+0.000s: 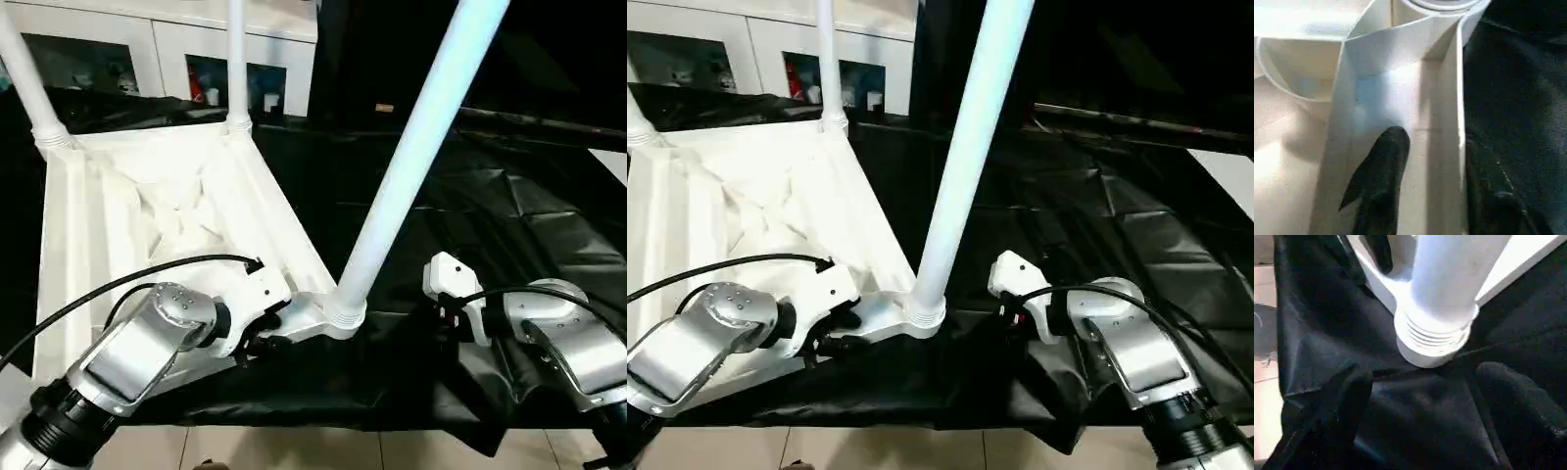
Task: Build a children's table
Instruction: Rotate table base, then rotate leg to tighten
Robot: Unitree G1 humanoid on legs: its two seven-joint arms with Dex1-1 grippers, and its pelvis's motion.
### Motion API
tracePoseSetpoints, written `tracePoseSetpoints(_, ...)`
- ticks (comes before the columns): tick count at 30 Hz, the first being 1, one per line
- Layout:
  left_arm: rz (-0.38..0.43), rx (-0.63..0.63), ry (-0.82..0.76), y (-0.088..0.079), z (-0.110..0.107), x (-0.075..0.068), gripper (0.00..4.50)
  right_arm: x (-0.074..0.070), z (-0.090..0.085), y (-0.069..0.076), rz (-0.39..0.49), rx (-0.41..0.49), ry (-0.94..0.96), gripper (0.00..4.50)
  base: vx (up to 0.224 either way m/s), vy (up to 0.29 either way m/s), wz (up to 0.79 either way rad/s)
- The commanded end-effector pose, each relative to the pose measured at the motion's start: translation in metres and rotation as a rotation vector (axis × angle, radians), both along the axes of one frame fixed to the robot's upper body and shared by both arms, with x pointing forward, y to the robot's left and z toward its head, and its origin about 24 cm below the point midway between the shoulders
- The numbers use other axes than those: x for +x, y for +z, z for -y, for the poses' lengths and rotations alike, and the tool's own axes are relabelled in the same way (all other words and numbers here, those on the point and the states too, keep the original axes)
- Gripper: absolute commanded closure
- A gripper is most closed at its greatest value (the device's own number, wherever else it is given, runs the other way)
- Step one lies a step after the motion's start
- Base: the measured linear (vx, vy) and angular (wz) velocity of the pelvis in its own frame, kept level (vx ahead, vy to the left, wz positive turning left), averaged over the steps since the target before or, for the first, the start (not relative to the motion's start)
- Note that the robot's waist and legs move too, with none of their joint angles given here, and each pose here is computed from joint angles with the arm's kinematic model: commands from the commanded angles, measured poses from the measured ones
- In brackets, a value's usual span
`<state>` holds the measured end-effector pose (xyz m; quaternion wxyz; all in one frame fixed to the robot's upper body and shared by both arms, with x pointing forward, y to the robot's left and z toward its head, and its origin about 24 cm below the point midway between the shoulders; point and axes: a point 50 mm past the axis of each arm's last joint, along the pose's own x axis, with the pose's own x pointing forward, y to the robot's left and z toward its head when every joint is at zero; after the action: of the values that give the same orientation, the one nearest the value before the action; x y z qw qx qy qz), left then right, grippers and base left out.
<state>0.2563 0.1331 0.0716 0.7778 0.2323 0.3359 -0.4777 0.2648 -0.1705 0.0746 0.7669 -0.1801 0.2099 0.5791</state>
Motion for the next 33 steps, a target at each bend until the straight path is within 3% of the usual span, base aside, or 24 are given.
tracePoseSetpoints(1, 0.050, -0.002, -0.028, 0.007, 0.004, 0.004, 3.00, -0.002, 0.002, 0.000, -0.009, -0.012, 0.001, 0.63, 0.000, 0.000, 0.00)
tracePoseSetpoints(6, 0.072, -0.009, -0.082, 0.005, 0.004, 0.005, 3.24, -0.002, 0.002, 0.000, -0.010, -0.015, -0.002, 0.63, 0.000, 0.000, 0.00)
tracePoseSetpoints(10, 0.169, -0.013, -0.218, 0.000, 0.001, 0.013, 3.75, -0.002, 0.000, 0.001, -0.008, -0.018, -0.002, 0.63, 0.000, 0.000, 0.00)
tracePoseSetpoints(16, 0.242, 0.017, -0.298, -0.006, -0.005, 0.027, 4.19, -0.002, -0.001, 0.001, -0.005, -0.017, -0.006, 0.63, 0.000, 0.000, 0.00)
tracePoseSetpoints(22, 0.347, -0.015, -0.441, -0.005, -0.004, 0.034, 4.39, -0.001, -0.001, 0.001, -0.003, -0.016, -0.015, 0.63, 0.000, 0.000, 0.00)
tracePoseSetpoints(33, 0.382, -0.067, -0.514, -0.014, -0.012, 0.034, 4.49, -0.002, 0.001, 0.000, -0.003, -0.010, -0.026, 0.63, 0.000, 0.000, 0.00)
